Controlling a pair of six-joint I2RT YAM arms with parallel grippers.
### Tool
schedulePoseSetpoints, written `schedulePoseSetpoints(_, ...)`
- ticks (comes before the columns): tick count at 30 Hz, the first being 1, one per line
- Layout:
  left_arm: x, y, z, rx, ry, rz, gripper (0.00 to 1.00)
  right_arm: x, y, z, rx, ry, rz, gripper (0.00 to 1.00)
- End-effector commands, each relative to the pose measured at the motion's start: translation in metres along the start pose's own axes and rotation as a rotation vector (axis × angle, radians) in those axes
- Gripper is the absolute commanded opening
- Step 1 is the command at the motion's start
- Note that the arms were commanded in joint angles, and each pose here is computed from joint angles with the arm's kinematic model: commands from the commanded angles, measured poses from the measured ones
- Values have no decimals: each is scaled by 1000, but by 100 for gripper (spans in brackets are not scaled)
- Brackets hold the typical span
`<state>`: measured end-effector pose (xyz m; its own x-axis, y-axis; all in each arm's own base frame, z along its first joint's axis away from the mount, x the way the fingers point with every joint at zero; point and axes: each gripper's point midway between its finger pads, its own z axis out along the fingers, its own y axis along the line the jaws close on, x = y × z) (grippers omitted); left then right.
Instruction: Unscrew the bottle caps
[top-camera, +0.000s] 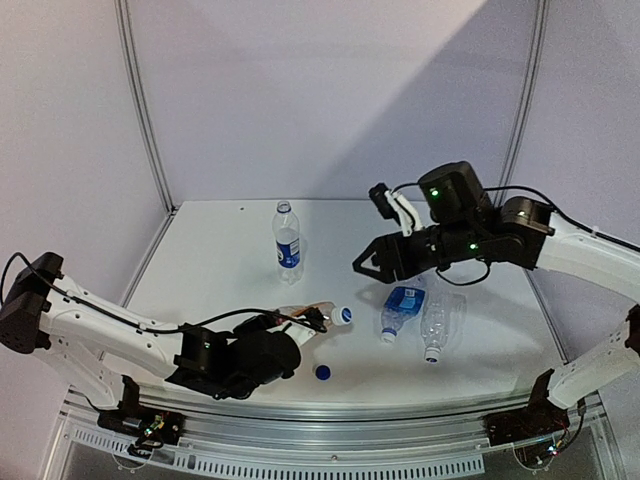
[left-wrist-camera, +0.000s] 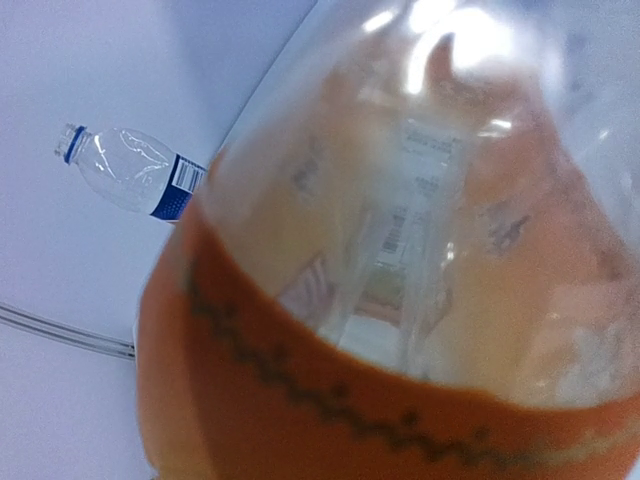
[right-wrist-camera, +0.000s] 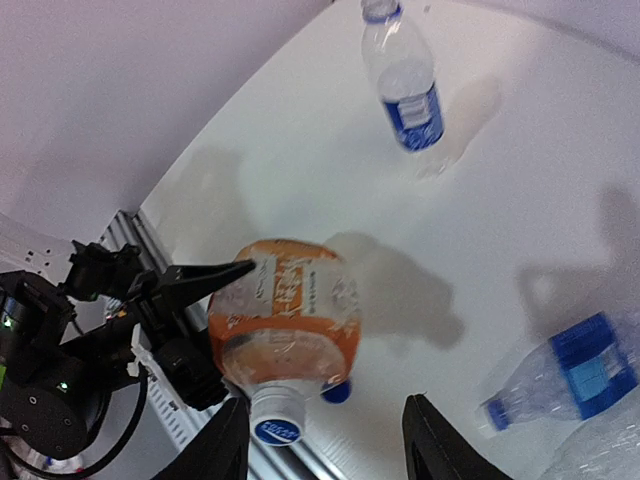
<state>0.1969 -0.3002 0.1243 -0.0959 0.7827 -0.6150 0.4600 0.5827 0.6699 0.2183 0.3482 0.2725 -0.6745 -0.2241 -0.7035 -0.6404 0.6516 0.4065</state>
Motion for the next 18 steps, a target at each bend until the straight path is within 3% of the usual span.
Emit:
schedulePoseSetpoints(1, -7, 6, 0, -37, -5, -22, 0, 52, 22, 30, -158, 240, 258, 50)
schedulePoseSetpoints(12, -7, 8, -1, -50, -5, -20, 0, 66, 32, 54, -231, 322, 305, 50)
schedulePoseSetpoints(18, -7, 9, -2, -57, -7, -23, 0, 68, 34, 58, -244, 331, 312, 43)
